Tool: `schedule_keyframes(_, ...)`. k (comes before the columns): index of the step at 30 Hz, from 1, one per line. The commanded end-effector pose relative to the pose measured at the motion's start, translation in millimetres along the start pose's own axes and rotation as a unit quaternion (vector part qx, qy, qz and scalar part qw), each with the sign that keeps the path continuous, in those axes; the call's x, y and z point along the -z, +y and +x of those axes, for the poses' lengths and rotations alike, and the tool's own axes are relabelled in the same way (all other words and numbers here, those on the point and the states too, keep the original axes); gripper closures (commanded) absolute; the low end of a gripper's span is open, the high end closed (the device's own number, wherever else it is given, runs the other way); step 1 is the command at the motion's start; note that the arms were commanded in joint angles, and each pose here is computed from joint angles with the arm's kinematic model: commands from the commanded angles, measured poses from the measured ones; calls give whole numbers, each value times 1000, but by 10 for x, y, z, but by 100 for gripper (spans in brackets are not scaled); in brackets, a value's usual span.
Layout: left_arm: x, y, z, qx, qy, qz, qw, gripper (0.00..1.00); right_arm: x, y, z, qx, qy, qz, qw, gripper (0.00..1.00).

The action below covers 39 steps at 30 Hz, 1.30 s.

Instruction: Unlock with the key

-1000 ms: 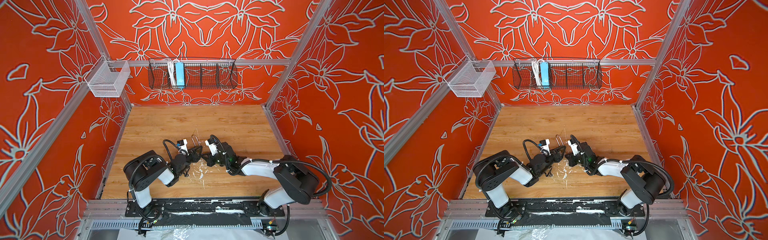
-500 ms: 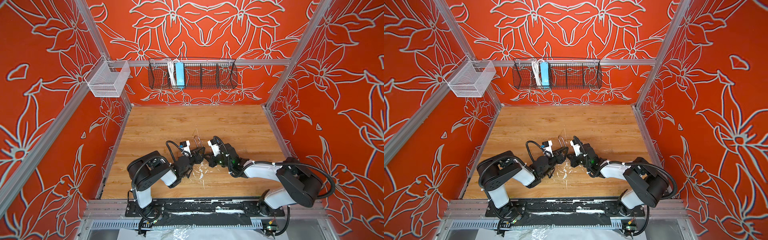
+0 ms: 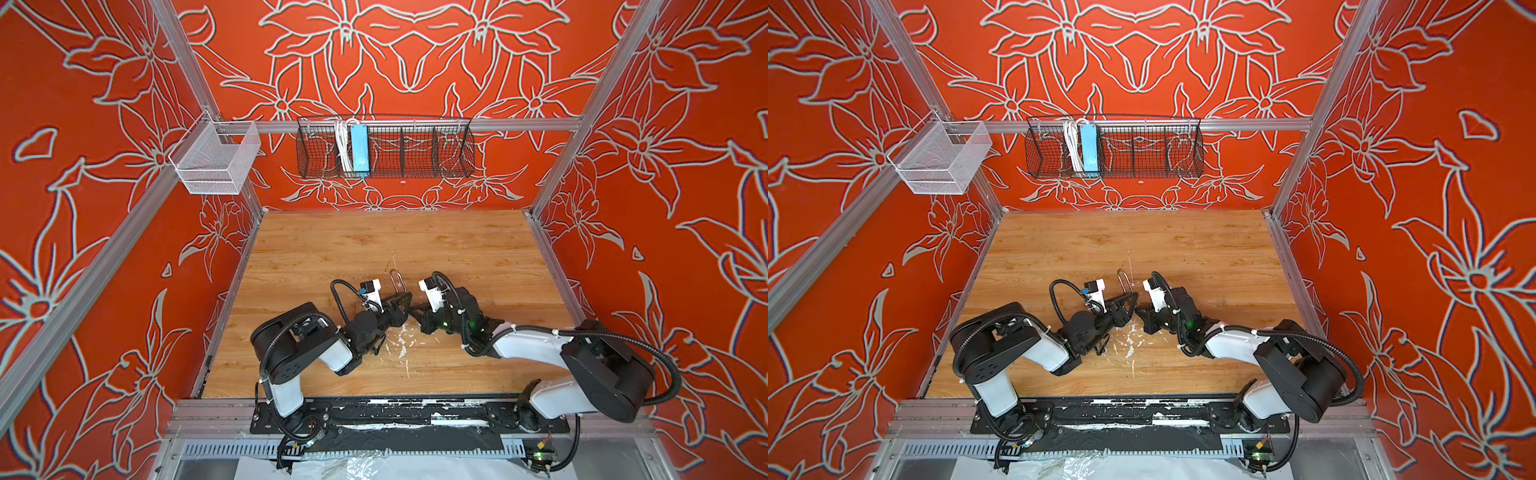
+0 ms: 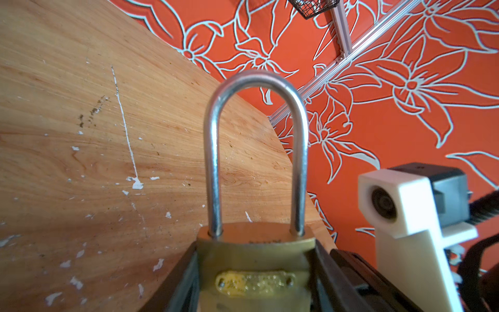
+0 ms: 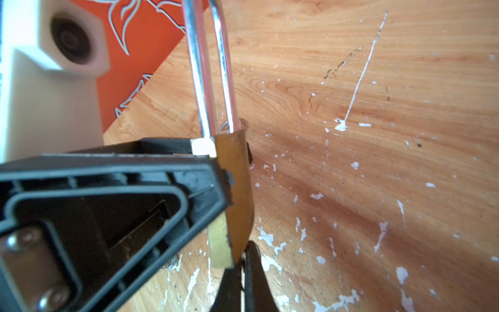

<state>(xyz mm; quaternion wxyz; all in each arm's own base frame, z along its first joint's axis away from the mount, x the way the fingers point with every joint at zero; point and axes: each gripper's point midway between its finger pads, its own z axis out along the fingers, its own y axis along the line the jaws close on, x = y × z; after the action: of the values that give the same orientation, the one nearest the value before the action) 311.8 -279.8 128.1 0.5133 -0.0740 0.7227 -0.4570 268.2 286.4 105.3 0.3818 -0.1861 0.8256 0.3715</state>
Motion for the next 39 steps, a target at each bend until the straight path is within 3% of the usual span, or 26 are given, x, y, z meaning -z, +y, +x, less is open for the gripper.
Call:
schedule_keyframes(1,35,34,42,3,24,10,1000,100,105,251,-437,30,-81,-54,995,100)
schedule_keyframes(7,-55,22,57,39,61,41,997,100,107,404,-433,34,-79,-103,991,100)
schedule_keyframes(20,-2,-197,-80,9,68,93,993,100,179,645,-443,34,-83,-198,976,100)
schedule_keyframes(33,58,-419,-152,-24,72,139,987,100,270,662,-483,41,-97,-203,974,100)
schedule_keyframes(39,21,-308,-152,17,67,113,991,100,207,450,-483,33,-87,-135,986,100)
